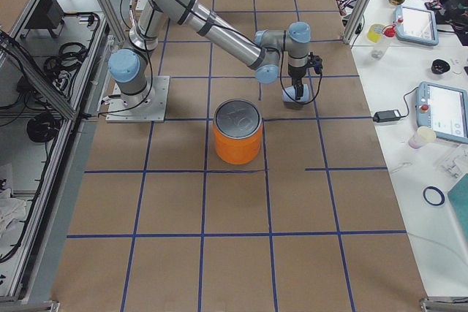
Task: Flip cup
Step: 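Lift the cup with the right gripper and carry it toward the left gripper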
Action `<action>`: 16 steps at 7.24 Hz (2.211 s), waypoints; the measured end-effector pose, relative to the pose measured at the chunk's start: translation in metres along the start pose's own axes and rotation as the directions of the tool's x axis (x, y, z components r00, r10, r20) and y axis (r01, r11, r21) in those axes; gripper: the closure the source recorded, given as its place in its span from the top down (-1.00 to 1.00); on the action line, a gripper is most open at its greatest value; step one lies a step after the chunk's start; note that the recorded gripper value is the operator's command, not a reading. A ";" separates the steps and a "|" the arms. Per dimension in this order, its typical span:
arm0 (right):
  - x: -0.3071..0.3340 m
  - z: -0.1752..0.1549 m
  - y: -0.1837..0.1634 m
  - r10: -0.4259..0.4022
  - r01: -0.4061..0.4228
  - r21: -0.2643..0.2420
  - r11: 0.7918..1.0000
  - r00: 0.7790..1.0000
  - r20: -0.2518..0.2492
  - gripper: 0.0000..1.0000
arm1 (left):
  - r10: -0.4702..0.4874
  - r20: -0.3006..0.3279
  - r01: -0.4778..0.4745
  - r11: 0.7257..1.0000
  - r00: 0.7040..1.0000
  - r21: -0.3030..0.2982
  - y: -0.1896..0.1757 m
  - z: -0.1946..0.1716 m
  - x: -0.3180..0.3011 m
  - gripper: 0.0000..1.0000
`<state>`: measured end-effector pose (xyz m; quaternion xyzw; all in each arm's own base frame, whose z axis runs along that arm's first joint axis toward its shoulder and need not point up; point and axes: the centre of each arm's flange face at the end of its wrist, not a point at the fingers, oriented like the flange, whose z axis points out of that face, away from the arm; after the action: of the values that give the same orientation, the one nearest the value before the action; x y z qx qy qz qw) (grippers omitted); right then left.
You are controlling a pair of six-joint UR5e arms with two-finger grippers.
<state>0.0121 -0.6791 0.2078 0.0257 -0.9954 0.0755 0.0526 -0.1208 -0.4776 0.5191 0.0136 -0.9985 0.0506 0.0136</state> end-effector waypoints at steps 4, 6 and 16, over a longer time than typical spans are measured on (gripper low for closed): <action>0.001 0.015 0.001 -0.003 0.003 -0.024 1.000 1.000 -0.002 -0.86 | 0.000 -0.004 0.000 1.000 1.000 0.001 0.000 -0.001 0.000 1.00; 0.003 0.003 -0.003 -0.008 0.008 -0.008 1.000 1.000 -0.008 -0.90 | -0.009 -0.005 0.009 1.000 1.000 0.000 0.000 0.000 0.001 1.00; -0.337 -0.063 0.025 -0.989 0.979 0.170 0.116 0.130 -0.071 -0.96 | -0.008 -0.001 0.008 1.000 1.000 0.000 0.001 -0.001 -0.001 1.00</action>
<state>0.3519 -0.6303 0.2295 0.6821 -0.7210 0.1081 0.0574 -0.1202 -0.4766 0.5196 0.0175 -0.9985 0.0506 0.0144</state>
